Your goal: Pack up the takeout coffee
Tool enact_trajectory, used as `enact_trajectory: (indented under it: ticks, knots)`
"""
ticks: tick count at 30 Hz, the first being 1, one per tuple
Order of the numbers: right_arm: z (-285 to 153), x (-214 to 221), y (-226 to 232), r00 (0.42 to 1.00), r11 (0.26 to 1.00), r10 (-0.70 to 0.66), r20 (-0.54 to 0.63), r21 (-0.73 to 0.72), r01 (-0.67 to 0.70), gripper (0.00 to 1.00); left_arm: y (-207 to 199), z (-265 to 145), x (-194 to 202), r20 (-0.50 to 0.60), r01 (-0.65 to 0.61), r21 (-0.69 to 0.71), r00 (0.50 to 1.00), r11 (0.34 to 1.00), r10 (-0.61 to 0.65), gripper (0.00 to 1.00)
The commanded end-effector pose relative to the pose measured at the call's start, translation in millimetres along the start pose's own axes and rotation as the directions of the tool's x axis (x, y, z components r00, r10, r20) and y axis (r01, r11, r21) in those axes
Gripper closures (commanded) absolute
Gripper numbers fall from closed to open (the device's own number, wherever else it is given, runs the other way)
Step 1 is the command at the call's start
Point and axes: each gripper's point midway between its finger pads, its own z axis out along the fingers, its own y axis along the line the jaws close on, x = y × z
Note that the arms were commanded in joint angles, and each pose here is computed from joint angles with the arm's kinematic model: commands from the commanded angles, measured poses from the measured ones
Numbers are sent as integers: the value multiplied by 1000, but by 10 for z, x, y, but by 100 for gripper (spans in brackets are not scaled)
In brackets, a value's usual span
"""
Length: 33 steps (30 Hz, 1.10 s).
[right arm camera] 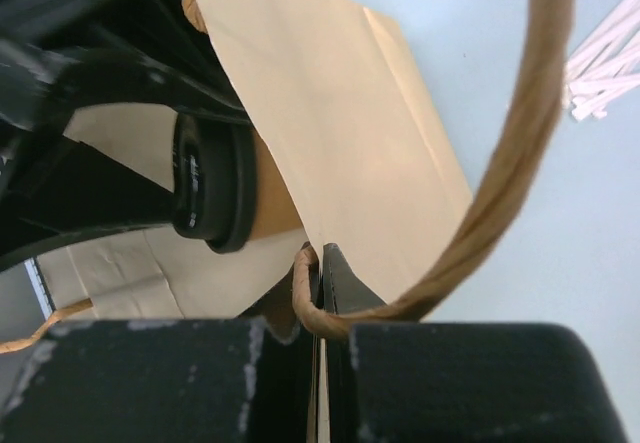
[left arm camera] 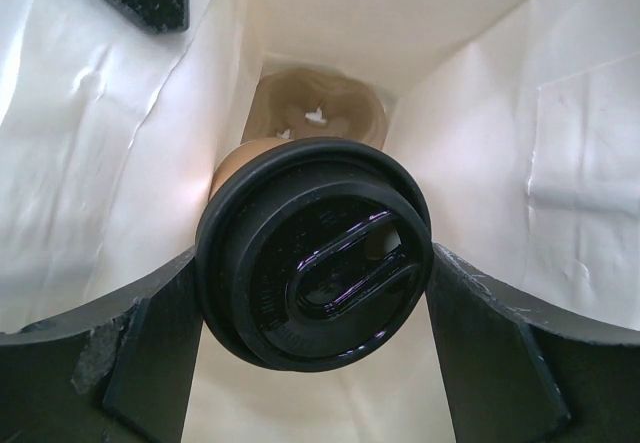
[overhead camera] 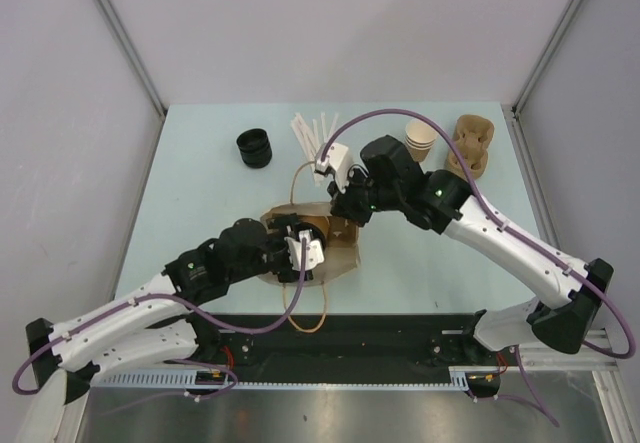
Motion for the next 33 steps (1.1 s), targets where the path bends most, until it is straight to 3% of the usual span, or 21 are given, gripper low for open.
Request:
enact_trajectory:
  ticks: [1,33]
  knots:
    - [-135,-243,46,992,997,-29,122,72,21,100,46,25,-53,26,-27,-52,999,998,29,80]
    - [-89,-177,192,994,999,12,112,28,-15,100,-369,480,115,-47,-117,122,991,986,124,82]
